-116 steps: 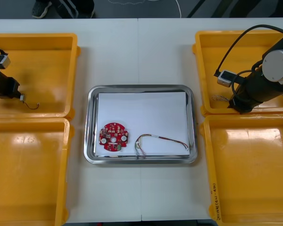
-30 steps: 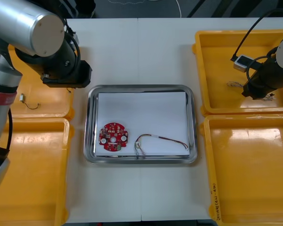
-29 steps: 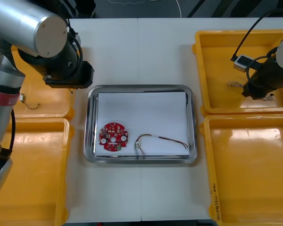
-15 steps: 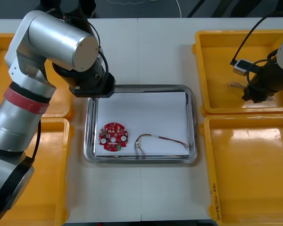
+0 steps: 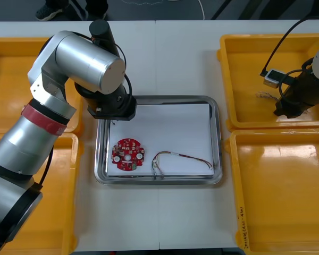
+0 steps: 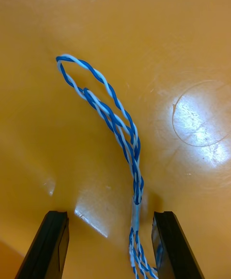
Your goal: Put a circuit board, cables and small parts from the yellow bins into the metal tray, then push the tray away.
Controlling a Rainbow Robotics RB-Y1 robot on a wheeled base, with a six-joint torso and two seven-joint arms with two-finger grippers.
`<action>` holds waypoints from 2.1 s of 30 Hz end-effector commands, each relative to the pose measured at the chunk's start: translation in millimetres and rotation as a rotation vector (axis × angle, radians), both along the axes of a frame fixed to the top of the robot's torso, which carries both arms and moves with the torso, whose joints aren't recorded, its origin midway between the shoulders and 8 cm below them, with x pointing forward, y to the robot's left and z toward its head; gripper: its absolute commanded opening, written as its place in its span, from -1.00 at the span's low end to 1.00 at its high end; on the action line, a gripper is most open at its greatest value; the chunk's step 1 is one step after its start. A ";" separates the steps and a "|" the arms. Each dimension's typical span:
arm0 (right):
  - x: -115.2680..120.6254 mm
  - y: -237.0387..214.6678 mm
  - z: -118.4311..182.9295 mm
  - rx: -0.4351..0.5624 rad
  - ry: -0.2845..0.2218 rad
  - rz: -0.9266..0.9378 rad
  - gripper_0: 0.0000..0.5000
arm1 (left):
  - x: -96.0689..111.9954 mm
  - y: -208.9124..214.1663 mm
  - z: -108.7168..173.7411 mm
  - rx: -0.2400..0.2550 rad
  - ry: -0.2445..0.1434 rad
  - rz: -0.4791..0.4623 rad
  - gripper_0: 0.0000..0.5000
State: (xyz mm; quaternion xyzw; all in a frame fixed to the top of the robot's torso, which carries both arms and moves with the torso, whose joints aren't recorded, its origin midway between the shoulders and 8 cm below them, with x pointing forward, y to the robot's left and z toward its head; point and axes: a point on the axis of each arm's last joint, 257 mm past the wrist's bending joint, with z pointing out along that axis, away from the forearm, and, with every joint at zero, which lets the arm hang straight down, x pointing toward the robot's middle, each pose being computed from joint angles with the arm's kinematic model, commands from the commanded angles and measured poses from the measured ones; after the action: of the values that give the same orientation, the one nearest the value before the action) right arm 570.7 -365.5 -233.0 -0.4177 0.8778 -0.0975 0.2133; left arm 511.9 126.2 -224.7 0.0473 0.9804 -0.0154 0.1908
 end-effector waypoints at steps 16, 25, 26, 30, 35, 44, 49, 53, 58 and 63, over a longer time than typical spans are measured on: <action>17.2 6.8 7.9 0.001 -0.043 0.039 1.00 | -2.5 -28.7 5.1 -0.026 -0.005 -0.012 1.00; 16.7 9.2 5.4 0.009 -0.040 0.046 -0.21 | 4.2 -26.2 19.5 -0.030 -0.047 -0.006 1.00; 16.7 8.3 5.7 0.008 -0.040 0.045 -0.48 | 5.5 -24.5 25.7 -0.027 -0.060 -0.003 1.00; 16.7 9.6 5.4 0.011 -0.040 0.045 -0.88 | 5.7 -12.1 44.7 -0.019 -0.086 0.021 1.00; 16.5 8.5 5.9 0.010 -0.040 0.044 -1.00 | -0.3 10.0 77.7 -0.012 -0.119 0.060 1.00; 15.6 10.9 35.1 0.031 -0.025 0.060 -1.00 | 7.6 35.4 135.3 -0.104 -0.239 0.125 1.00; 12.0 19.8 62.5 0.063 -0.014 0.081 -1.00 | 12.0 57.7 162.6 -0.120 -0.305 0.156 1.00; 6.7 31.1 81.2 0.101 0.001 0.092 -1.00 | 14.8 76.2 173.9 -0.105 -0.328 0.181 1.00; -3.9 46.6 97.8 0.173 0.045 0.056 -1.00 | 14.5 111.5 183.4 -0.089 -0.321 0.210 1.00; -15.0 61.1 114.8 0.196 0.069 -0.001 -1.00 | 16.1 145.4 190.1 -0.097 -0.294 0.254 1.00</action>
State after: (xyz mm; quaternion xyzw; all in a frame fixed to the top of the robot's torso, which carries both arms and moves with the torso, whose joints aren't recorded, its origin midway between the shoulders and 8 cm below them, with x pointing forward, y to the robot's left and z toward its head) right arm 544.0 -312.5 -171.4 -0.4058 0.8951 0.0175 0.1838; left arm 520.1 242.9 -76.0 -0.0420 0.9500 -0.0277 0.3080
